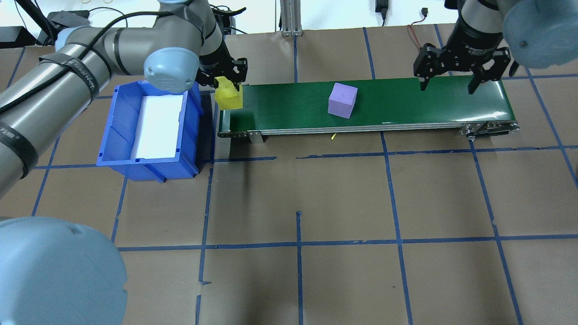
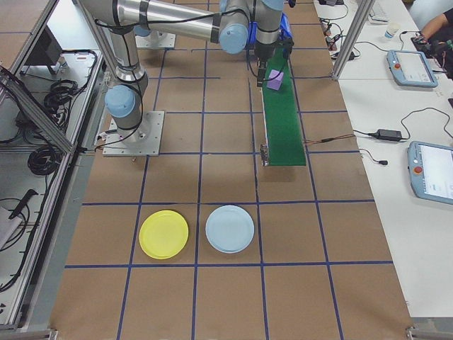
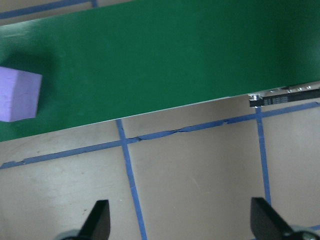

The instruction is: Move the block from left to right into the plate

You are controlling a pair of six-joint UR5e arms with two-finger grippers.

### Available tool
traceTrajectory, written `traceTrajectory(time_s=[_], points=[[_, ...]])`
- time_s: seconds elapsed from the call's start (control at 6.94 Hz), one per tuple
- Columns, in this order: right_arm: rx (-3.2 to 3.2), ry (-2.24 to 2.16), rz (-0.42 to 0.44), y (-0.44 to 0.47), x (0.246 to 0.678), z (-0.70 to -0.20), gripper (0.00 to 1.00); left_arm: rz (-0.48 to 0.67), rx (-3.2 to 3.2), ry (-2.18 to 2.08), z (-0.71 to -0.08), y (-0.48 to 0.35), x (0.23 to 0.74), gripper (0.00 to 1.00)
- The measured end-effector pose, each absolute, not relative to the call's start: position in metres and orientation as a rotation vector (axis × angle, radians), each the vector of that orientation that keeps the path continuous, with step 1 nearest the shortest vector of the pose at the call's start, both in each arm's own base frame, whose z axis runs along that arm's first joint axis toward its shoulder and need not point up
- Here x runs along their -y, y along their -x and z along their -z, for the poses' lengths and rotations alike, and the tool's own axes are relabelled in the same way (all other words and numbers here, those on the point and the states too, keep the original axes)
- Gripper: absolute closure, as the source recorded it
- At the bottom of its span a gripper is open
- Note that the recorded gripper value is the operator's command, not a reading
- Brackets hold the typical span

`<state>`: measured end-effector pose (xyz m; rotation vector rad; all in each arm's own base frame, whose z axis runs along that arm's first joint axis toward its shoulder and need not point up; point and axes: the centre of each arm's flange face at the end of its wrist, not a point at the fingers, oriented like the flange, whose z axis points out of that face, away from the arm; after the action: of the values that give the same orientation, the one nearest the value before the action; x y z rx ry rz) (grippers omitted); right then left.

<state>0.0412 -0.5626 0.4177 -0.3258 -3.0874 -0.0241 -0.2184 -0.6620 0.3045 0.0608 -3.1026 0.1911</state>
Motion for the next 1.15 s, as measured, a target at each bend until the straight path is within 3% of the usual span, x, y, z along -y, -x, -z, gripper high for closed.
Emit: traceTrajectory(time_s=[0.14, 0.29, 0.72, 1.15], points=[[3.073, 0.431, 0.063, -0.003, 0.562, -0.405, 0.0, -0.177, 3.093, -0.045, -0.292, 0.229, 0.661, 0.39], [3.063, 0.514, 0.067, 0.028, 0.563, -0.398, 0.0, -0.156, 3.079, -0.033, -0.284, 0.235, 0.658, 0.01], [3.044, 0.592, -0.053, 0.058, 0.578, -0.389, 0.0, -0.109, 3.076, -0.026, -0.272, 0.236, 0.645, 0.0], [3.049, 0.59, -0.031, 0.058, 0.575, -0.381, 0.0, -0.186, 3.076, -0.042, -0.362, 0.216, 0.62, 0.0]])
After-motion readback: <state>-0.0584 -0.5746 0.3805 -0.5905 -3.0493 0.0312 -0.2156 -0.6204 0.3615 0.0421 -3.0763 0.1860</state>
